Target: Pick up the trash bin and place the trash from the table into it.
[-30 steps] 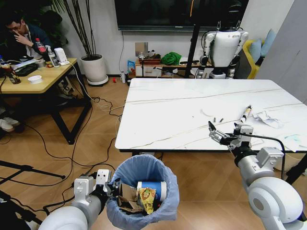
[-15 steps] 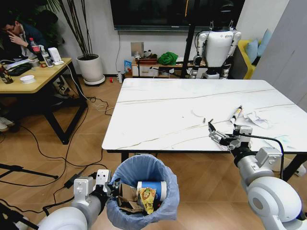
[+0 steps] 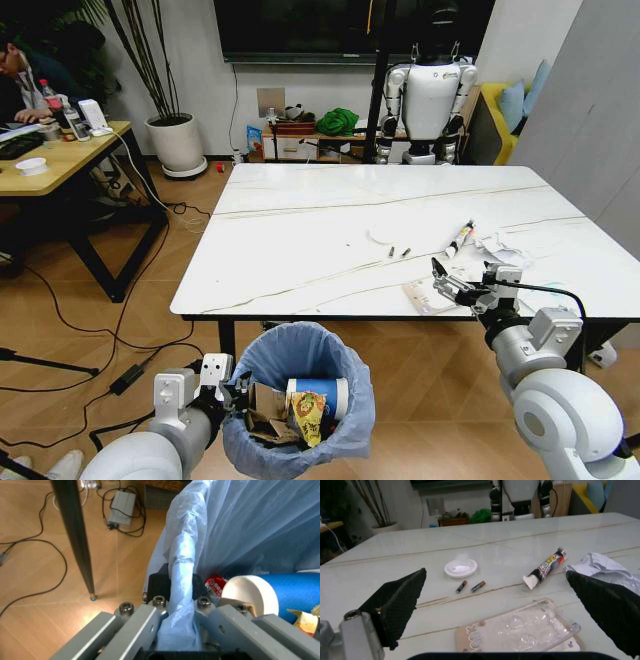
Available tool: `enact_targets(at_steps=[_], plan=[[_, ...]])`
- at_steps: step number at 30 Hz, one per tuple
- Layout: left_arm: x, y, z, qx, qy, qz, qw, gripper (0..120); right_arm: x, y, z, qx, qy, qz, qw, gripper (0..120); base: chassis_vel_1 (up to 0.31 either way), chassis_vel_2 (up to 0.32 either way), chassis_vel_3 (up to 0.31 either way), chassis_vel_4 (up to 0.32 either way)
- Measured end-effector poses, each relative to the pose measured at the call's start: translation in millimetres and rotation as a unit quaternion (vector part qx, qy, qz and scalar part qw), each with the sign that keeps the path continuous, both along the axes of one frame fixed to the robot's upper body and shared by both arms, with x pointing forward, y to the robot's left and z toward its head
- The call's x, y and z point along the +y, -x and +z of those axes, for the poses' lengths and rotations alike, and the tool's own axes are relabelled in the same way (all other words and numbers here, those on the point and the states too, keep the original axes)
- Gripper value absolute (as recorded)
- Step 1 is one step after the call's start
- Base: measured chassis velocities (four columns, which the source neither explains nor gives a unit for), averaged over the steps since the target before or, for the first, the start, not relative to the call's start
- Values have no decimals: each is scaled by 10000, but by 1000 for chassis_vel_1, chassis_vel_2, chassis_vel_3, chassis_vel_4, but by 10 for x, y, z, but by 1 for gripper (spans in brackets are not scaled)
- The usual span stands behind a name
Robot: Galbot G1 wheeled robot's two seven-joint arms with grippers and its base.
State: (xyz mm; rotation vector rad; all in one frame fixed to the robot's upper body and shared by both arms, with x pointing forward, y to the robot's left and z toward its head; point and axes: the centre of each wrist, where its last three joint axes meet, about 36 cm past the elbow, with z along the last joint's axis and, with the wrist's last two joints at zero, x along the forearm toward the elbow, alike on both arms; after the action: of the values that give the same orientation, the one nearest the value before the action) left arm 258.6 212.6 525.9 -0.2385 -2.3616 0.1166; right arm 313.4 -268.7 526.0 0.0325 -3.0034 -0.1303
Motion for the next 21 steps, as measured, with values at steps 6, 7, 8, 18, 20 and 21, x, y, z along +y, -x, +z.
enact_targets(at_steps=[6,7,8,18,20,21], plan=[[1,4,-1,5,1,1,10000,0,20,-22,-60,96,-58,15,9999,100,-132,-128,129,126],[1,7,2,5,5,1,10000,0,31,-27,-80,129,-85,31,9999,100,-136,-150,121,128],[1,10,3,7,10,2,10000,0,40,-33,-97,160,-110,38,9998,100,-139,-137,127,141],[-7,22,3,10,44,18,10000,0,134,-120,-281,408,-403,-71,9983,100,-87,-93,84,81],[-6,23,1,5,37,22,10000,0,178,-172,-321,556,-666,-97,9962,100,0,0,0,0],[-6,23,1,5,37,22,10000,0,178,-172,-321,556,-666,-97,9962,100,0,0,0,0]])
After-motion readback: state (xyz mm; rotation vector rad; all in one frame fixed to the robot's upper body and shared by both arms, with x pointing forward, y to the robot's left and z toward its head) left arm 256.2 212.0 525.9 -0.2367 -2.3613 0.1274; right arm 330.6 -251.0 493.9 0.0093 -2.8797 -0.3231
